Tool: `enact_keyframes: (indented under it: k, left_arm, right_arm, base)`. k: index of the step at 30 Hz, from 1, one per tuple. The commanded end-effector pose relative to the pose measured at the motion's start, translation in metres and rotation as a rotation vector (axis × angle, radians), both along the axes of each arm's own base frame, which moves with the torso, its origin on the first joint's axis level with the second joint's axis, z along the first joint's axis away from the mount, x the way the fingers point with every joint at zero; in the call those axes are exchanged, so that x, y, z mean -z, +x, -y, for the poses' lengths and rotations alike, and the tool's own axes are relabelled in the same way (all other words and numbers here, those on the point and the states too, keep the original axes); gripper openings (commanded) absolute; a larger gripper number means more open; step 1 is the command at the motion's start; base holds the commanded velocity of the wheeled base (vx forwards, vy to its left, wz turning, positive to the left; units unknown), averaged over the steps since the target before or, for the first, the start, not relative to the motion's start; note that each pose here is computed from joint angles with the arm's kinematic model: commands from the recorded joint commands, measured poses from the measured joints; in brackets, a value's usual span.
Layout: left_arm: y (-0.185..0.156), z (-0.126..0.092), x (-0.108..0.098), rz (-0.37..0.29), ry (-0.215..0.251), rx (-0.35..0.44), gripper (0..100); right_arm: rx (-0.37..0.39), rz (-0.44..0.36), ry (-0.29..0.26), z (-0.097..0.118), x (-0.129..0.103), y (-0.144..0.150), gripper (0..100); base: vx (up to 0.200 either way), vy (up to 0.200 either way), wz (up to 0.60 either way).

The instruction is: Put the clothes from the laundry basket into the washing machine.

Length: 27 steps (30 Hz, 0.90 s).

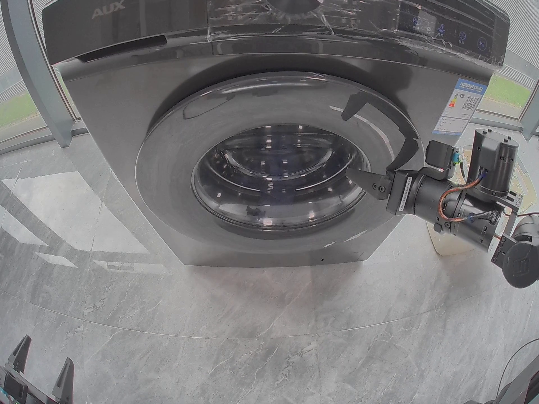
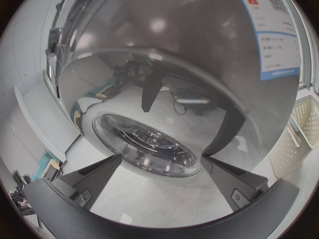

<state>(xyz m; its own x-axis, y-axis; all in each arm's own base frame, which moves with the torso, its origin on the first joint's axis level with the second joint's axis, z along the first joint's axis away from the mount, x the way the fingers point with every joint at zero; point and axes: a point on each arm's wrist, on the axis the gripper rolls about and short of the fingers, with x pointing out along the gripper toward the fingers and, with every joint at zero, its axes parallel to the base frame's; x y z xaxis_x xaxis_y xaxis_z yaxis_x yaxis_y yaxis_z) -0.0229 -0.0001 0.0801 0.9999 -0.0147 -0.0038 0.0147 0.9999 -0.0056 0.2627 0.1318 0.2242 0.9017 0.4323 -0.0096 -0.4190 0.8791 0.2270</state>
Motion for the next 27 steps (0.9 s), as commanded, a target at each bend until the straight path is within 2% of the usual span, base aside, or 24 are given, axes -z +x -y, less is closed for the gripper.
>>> enact_keyframes:
  k: [1, 4, 5, 8, 10, 12, 13, 15, 16, 17, 18, 21, 22, 25, 27]
  left_arm:
    - [0.001, 0.0, 0.004, -0.008, -0.001, -0.001, 100]
    - [0.001, 0.0, 0.004, -0.008, -0.004, -0.001, 100]
    - [0.001, 0.0, 0.004, -0.009, -0.008, -0.002, 100]
    - [0.001, 0.0, 0.004, -0.009, -0.013, -0.003, 100]
    - [0.001, 0.0, 0.004, -0.01, -0.013, -0.004, 100]
    - [0.001, 0.0, 0.004, -0.009, -0.013, -0.004, 100]
    - [0.001, 0.0, 0.004, -0.01, -0.013, -0.003, 100]
    - [0.001, 0.0, 0.004, -0.009, -0.011, -0.003, 100]
    - [0.001, 0.0, 0.004, -0.009, -0.011, -0.003, 100]
    - [0.001, 0.0, 0.004, -0.009, -0.011, -0.003, 100]
    - [0.001, 0.0, 0.004, -0.009, -0.01, -0.001, 100]
    - [0.001, 0.0, 0.005, -0.01, -0.013, -0.003, 100]
    - [0.001, 0.0, 0.004, -0.009, -0.013, -0.004, 100]
    - [0.001, 0.0, 0.004, -0.009, -0.017, -0.003, 100]
    - [0.001, 0.0, 0.004, -0.009, -0.017, -0.003, 100]
  right_arm:
    - [0.016, 0.078, 0.029, 0.001, -0.011, -0.003, 100]
    - [0.002, 0.054, 0.012, 0.003, -0.003, -0.014, 100]
    - [-0.028, 0.033, -0.006, 0.007, 0.004, -0.034, 100]
    - [-0.086, -0.01, -0.049, 0.012, 0.023, -0.068, 100]
    - [-0.126, -0.03, -0.087, 0.026, 0.039, -0.101, 100]
    - [-0.142, -0.022, -0.101, 0.037, 0.045, -0.12, 100]
    - [-0.145, -0.002, -0.108, 0.052, 0.051, -0.14, 100]
    - [-0.131, 0.039, -0.1, 0.066, 0.052, -0.158, 100]
    - [-0.097, 0.073, -0.087, 0.078, 0.054, -0.171, 100]
    - [-0.086, 0.079, -0.086, 0.08, 0.055, -0.173, 100]
    - [-0.011, 0.129, -0.082, 0.096, 0.06, -0.188, 100]
    - [0.089, 0.202, -0.101, 0.112, 0.069, -0.211, 100]
    - [0.144, 0.227, -0.114, 0.119, 0.074, -0.222, 100]
    - [0.265, 0.253, -0.123, 0.129, 0.088, -0.251, 100]
    - [0.294, 0.252, -0.127, 0.131, 0.096, -0.26, 100]
  base:
    - [0.0, 0.0, 0.0]
    - [0.0, 0.0, 0.0]
    - [0.0, 0.0, 0.0]
    - [0.0, 0.0, 0.0]
    - [0.0, 0.0, 0.0]
    - [0.0, 0.0, 0.0]
    - [0.0, 0.0, 0.0]
    - [0.0, 0.0, 0.0]
    - [0.0, 0.0, 0.0]
    - [0.0, 0.0, 0.0]
    - [0.0, 0.0, 0.0]
    - [0.0, 0.0, 0.0]
    - [0.0, 0.0, 0.0]
    - [0.0, 0.0, 0.0]
    - [0.0, 0.0, 0.0]
